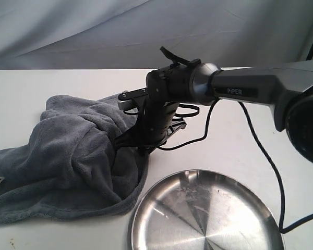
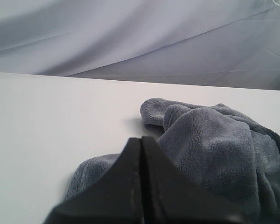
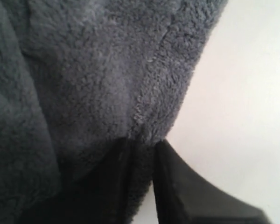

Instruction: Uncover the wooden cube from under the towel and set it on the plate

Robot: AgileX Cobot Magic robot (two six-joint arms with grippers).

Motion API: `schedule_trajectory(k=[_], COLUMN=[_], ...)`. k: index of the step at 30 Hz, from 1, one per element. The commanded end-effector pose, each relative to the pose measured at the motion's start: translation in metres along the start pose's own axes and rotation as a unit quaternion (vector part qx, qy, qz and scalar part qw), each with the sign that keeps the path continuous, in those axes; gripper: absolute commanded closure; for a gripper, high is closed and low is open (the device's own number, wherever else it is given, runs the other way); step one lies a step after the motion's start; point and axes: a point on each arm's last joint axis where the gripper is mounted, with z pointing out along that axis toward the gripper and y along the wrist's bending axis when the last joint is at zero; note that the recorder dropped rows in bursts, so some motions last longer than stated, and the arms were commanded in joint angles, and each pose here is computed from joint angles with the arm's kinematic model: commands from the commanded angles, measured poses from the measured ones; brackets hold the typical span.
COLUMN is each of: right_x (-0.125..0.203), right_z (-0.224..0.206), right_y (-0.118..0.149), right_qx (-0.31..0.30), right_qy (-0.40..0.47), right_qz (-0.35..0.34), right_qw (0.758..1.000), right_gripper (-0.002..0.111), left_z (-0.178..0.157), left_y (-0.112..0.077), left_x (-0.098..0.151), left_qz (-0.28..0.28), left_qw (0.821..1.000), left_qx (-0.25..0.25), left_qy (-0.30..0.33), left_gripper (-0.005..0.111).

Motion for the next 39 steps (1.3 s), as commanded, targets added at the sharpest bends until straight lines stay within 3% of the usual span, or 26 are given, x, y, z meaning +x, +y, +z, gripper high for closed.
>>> schedule_trajectory(k=[1,15,39], right_x=[0.006,0.0,-0.014], right_z=[0.011,-0.012,-0.092], right_y=[0.0,0.002,0.017], right_qx=[-0.002,-0.007,-0.029], right_qy=[0.023,0.0,-0.102], right_qz=[0.004,0.002,-0.018], right_qw=[1.0,1.0,0.994], right_gripper=[0.106,0.108,0.108], left_z=[0.0,0.0,0.0], left_y=[0.0,0.0,0.0], left_x=[0.001,0.001,0.001], left_qz=[-0.007,-0.007,-0.007], left_qw=[1.0,1.0,1.0], left_qx=[0.004,0.004,0.004], left_qy=[-0.004,-0.004,-0.004], left_gripper=[0.107,0.107,0.107])
